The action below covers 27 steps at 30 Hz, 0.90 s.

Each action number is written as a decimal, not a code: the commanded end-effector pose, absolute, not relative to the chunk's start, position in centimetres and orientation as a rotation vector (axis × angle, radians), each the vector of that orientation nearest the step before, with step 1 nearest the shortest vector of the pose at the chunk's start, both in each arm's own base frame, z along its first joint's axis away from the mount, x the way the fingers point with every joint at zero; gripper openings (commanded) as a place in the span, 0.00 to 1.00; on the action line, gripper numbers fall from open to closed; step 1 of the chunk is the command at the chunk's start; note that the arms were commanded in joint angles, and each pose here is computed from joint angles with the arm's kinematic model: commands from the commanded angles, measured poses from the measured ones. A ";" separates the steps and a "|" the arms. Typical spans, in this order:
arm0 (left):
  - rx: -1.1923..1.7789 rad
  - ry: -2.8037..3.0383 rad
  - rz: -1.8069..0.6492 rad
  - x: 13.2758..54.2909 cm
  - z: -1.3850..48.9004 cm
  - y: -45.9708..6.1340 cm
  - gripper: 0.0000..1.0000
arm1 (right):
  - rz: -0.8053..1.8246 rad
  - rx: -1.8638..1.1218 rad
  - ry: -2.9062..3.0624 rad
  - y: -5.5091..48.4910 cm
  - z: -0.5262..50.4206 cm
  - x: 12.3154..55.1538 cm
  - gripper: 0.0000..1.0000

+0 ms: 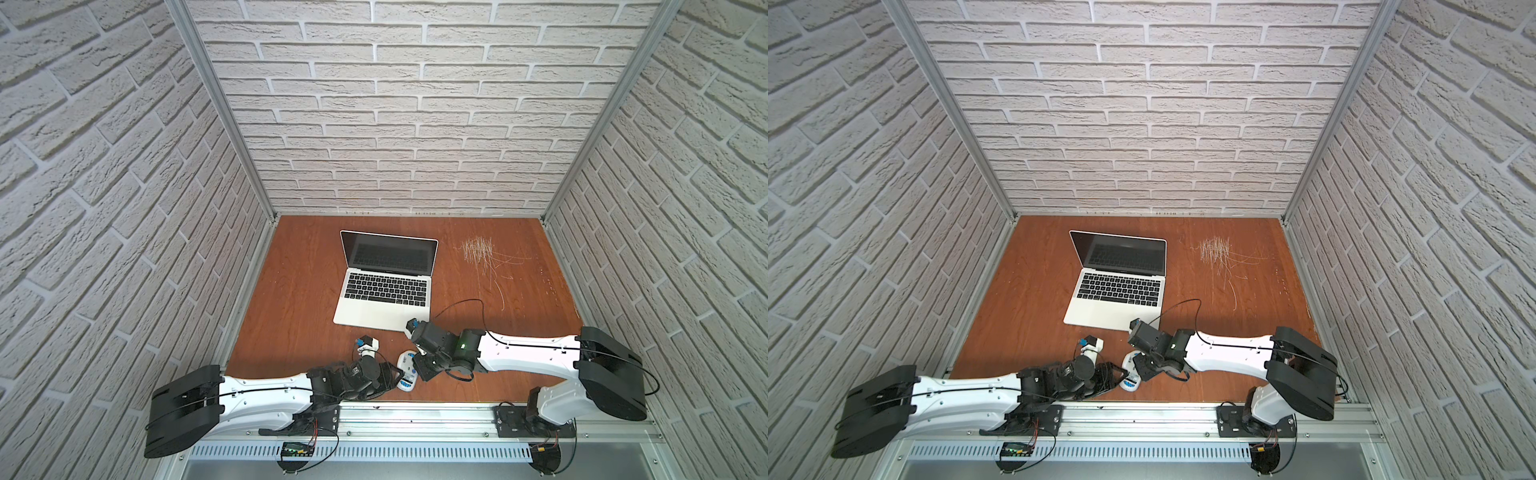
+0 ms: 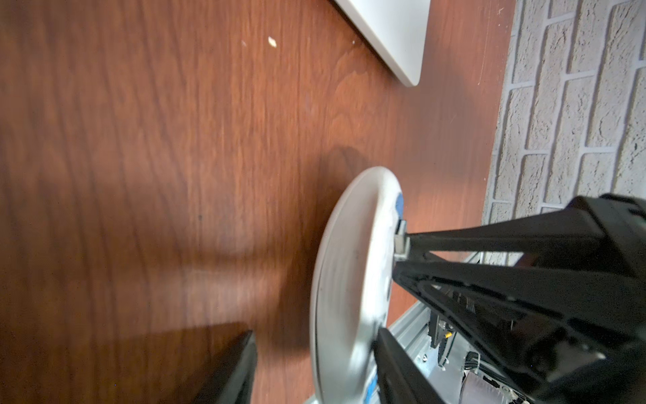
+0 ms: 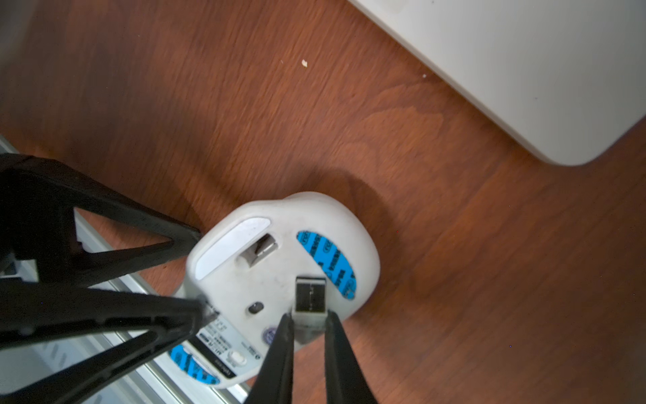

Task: Remove the wireless mouse receiver from the laptop
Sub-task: Pick up the mouse from the center of the board.

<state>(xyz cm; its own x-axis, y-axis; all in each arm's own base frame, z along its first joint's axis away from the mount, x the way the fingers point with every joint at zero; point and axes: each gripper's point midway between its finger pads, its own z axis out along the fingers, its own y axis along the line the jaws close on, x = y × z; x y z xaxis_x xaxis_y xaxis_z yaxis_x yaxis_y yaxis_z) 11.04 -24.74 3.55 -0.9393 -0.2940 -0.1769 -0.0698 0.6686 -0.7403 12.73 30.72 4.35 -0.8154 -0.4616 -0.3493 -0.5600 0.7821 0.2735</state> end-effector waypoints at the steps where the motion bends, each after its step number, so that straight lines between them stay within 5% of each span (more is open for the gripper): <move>1: -0.263 2.556 -1.193 11.5 5.1 -26.0 0.55 | 0.522 -0.788 2.716 30.8 3.9 12.6 0.03; 27: -0.317 2.536 -1.208 13.9 5.9 -25.2 0.31 | 0.505 -0.773 2.690 30.0 5.1 12.9 0.03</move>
